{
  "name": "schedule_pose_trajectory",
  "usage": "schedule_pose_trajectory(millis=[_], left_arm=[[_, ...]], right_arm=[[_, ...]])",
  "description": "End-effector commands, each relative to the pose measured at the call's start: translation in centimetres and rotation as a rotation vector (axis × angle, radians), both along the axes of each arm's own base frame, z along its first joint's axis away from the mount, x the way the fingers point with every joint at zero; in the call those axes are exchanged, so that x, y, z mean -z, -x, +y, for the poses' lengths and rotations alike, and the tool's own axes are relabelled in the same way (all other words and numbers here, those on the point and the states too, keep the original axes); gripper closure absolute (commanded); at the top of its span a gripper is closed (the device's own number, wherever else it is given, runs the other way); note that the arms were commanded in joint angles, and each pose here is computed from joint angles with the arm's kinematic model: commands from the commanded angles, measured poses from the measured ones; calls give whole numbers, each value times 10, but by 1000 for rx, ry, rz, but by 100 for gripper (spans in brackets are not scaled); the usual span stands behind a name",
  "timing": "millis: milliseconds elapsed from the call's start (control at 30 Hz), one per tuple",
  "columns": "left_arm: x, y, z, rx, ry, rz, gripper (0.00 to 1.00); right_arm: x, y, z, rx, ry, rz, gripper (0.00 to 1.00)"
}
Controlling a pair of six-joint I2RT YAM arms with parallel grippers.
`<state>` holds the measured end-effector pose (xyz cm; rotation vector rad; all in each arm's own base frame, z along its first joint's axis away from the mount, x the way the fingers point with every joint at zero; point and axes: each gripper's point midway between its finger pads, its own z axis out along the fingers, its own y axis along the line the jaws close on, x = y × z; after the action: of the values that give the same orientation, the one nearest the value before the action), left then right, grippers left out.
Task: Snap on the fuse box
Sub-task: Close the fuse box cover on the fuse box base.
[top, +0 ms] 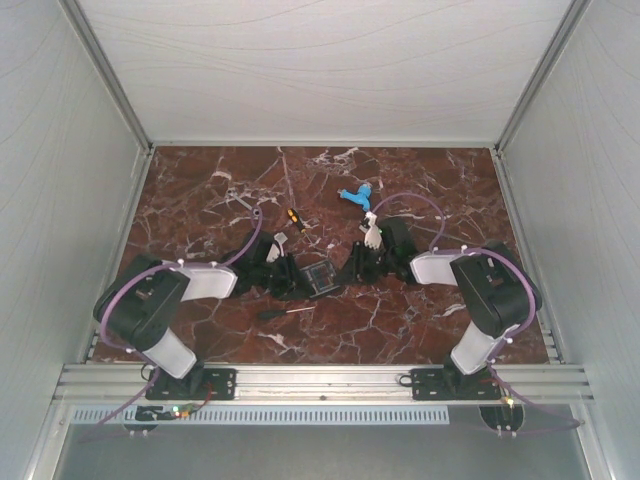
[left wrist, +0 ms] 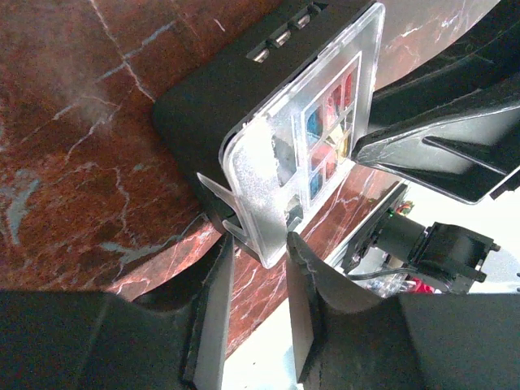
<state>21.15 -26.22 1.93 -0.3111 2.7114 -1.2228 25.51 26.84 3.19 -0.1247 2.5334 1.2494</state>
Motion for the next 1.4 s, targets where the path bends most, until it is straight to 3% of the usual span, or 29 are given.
schedule_pose_trajectory(millis=[0, 133, 267, 500, 600, 667, 867, 1033, 1367], left_arm=[[39, 19, 10, 7, -130, 71, 75], [51, 28, 15, 10, -152, 109, 77], [39, 27, 6, 17, -86, 90, 75], [-18, -2, -10, 25, -8, -91, 50], [-38, -10, -5, 7, -30, -162, 36], [-49, -14, 2, -9, -49, -203, 31], [-62, -38, 30, -78, -107, -271, 27], [-55, -62, 34, -90, -103, -252, 26], [-36, -57, 8, -4, 41, -137, 26]], right_arm=[[47, 33, -6, -65, 194, 78, 80], [58, 35, -9, -71, 264, 84, 81], [43, 20, 0, -68, 236, 24, 81], [-26, -37, 17, -22, 117, -143, 69], [-48, -43, 13, 8, 87, -187, 61], [-54, -39, 7, 24, 79, -195, 57], [-47, -5, -4, 63, 31, -125, 51], [-42, 17, 4, 78, -49, -58, 47], [-21, 5, 31, 64, -99, 27, 45]])
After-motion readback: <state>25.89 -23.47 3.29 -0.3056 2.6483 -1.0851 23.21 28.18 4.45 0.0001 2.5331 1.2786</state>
